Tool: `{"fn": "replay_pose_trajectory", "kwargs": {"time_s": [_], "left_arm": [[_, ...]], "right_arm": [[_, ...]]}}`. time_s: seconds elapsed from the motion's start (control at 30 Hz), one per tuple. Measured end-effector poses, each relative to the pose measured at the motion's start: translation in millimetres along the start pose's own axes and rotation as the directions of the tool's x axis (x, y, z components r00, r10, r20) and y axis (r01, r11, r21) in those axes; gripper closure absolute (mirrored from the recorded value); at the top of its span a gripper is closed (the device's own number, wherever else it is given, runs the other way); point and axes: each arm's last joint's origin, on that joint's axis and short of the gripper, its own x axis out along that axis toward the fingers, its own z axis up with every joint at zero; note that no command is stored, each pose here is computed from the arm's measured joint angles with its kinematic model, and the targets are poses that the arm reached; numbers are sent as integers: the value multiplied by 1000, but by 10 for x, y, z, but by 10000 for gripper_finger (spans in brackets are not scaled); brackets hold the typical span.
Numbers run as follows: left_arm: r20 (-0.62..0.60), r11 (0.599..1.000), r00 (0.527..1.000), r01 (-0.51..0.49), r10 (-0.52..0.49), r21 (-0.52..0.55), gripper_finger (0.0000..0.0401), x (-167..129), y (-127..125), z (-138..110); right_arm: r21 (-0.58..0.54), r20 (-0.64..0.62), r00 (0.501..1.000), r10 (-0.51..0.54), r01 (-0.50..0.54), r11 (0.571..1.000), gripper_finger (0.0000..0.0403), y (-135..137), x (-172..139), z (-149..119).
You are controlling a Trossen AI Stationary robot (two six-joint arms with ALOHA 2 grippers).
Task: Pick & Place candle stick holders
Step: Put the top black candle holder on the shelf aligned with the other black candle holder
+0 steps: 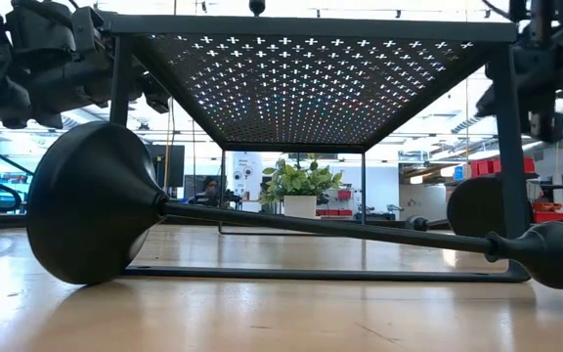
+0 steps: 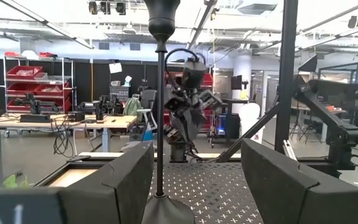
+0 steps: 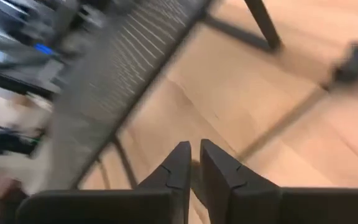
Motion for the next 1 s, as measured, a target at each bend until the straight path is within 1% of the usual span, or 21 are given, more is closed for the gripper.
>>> {"fn": "replay_pose_trajectory", "kwargs": {"time_s": [0.07, 0.17, 0.23, 0.3, 0.37, 0.57, 0.77, 1.0], "left_arm": [[0, 1000, 1000, 0, 0, 0, 158, 0, 0, 0], [0, 1000, 1000, 0, 0, -5, 158, 0, 0, 0], [0, 1000, 1000, 0, 0, -6, 158, 0, 0, 0], [0, 1000, 1000, 3, -3, -7, 158, 0, -1, 0], [-1, 1000, 1000, 7, -7, -7, 158, 0, -3, 0], [-1, 1000, 1000, 7, -7, -17, 158, 0, -2, 0], [-1, 999, 1000, 7, -7, -38, 158, 0, -3, 0], [-2, 999, 1000, 7, -7, -40, 158, 0, -3, -1]], "right_arm": [[23, -74, 994, -80, 82, 996, 371, 87, 47, 37], [35, -166, 970, -179, 187, 982, 371, 238, 175, 93], [9, -237, 937, -258, 267, 964, 371, 312, 250, 115], [-14, -281, 899, -335, 345, 938, 371, 350, 327, 120], [-16, -313, 873, -374, 389, 921, 368, 373, 425, 112], [-20, -350, 846, -403, 423, 906, 340, 378, 664, 74], [-36, -388, 809, -442, 466, 884, 305, 324, 787, 8], [-54, -345, 802, -487, 501, 864, 285, 300, 820, 5]]}}
